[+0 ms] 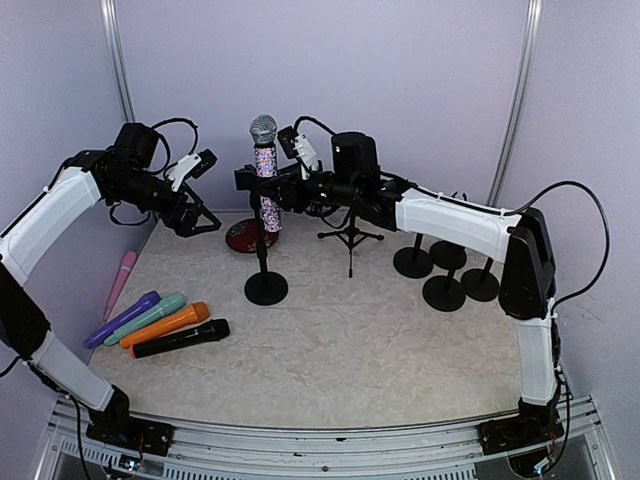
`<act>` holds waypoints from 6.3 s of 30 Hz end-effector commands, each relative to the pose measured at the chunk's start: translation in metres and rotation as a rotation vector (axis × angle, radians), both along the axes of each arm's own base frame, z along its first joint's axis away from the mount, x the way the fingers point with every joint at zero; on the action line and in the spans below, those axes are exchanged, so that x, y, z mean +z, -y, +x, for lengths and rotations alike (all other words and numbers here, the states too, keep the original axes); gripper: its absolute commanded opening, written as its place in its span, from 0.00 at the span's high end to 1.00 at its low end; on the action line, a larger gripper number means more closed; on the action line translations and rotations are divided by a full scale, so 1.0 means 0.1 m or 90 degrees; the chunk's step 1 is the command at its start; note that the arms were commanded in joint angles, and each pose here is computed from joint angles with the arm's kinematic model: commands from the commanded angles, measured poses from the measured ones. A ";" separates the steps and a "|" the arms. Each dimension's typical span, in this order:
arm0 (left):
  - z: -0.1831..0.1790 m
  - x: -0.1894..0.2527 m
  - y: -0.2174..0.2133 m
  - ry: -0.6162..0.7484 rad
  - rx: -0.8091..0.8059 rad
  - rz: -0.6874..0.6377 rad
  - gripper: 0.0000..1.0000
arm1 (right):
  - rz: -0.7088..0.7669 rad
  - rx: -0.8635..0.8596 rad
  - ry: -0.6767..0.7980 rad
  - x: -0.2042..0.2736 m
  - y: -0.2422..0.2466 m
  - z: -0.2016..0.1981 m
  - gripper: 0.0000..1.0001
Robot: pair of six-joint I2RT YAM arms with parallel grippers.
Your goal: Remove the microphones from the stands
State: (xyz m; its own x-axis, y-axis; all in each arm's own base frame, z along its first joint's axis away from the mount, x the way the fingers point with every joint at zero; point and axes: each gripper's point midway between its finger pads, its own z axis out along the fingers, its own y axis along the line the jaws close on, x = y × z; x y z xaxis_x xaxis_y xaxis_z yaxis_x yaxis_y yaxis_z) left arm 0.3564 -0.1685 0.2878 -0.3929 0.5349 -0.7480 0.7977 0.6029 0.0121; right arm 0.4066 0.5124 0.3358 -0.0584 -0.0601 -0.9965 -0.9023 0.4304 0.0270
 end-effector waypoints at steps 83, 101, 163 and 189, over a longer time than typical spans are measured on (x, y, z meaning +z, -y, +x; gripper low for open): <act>-0.41 0.37 1.80 0.184 -0.398 -0.007 0.89 | 0.142 0.060 0.201 2.01 1.54 -1.69 0.76; -0.66 0.86 1.63 0.201 -0.366 -0.050 0.01 | 0.234 0.120 0.110 1.75 1.35 -1.83 0.81; -1.47 -2.62 -1.00 -0.051 -0.159 0.518 0.57 | 0.049 -0.153 -0.118 -0.69 1.72 -1.40 0.29; -1.49 -1.40 -0.22 -0.069 -0.198 0.225 0.12 | -0.054 -0.176 -0.095 -1.78 0.73 -0.85 0.40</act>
State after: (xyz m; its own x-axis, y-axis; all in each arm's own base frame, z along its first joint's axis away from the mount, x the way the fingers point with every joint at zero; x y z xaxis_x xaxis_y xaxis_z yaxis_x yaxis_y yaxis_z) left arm 0.2205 -0.1387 0.1465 -0.2188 0.8701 -0.4417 0.9300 0.3229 0.1755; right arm 0.3088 0.4326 0.1444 -0.2793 -0.1468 -0.9489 -0.7660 0.6300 0.1280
